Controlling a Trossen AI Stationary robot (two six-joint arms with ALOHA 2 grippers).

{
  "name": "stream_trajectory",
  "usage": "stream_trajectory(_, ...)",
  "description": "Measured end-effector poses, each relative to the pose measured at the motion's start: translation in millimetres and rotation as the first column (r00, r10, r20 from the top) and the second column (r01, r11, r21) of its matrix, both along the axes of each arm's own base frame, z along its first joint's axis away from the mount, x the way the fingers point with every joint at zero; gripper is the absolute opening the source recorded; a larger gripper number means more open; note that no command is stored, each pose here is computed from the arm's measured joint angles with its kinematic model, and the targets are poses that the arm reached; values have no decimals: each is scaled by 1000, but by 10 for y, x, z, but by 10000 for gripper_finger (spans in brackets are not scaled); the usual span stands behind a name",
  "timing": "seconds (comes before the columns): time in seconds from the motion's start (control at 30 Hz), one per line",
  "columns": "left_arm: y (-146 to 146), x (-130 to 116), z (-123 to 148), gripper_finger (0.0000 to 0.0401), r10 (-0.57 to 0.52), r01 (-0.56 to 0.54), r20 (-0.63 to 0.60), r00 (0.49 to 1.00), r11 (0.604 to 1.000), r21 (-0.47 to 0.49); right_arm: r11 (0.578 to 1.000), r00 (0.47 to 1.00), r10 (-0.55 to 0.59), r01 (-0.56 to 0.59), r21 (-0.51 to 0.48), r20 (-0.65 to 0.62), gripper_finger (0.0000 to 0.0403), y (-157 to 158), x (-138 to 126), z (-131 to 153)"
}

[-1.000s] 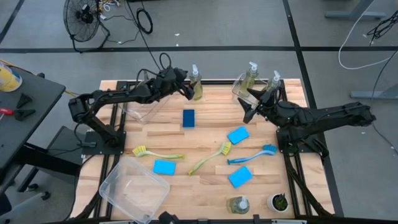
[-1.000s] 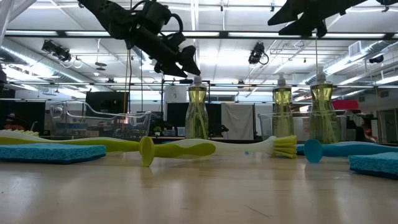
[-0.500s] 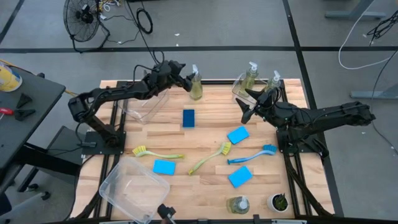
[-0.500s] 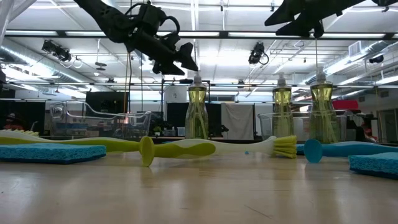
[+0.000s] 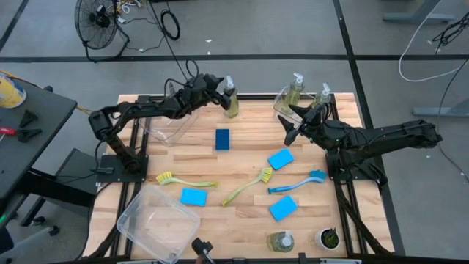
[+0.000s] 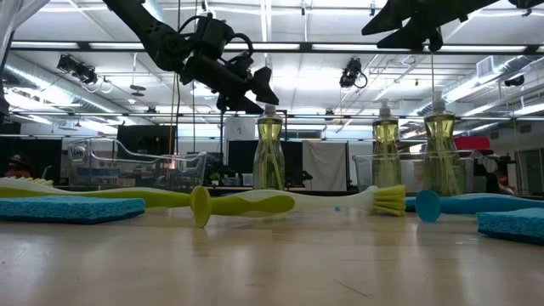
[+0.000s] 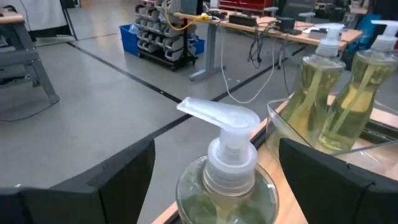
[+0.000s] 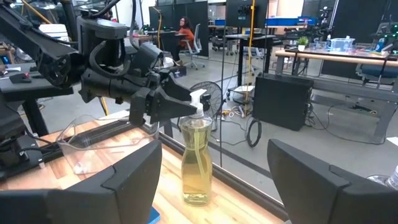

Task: Pick & Place Kitchen Sink Supplies
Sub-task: Put the yellow dish soap bottle into the right transparent bin

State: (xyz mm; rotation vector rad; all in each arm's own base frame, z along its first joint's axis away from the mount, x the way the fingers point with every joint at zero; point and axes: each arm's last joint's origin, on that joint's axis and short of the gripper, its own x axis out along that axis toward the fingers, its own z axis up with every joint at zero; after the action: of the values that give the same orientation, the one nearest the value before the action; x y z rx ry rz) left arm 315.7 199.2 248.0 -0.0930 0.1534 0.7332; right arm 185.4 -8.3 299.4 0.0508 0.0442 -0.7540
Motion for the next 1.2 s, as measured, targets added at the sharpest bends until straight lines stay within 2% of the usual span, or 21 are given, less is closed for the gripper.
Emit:
stream_trajectory(0.4, 42, 26, -45, 305, -15, 15, 22, 1000, 1000, 5, 1000, 1000, 0, 0, 0, 1, 292, 0, 0, -1)
stream_trajectory(0.87, 58, 44, -95, 297, -20, 20, 21, 1000, 1000, -5, 1000, 1000, -1, 1, 0, 0, 292, -1, 0, -2)
stream_trajectory(1.0, 58, 43, -96, 257, -13, 13, 21, 1000, 1000, -5, 1000, 1000, -1, 1, -1, 0, 292, -1, 0, -1)
stream_trajectory(1.2, 55, 45, -96, 157, -20, 20, 18, 1000, 1000, -1, 1000, 1000, 0, 0, -1, 0, 292, -1, 0, -2)
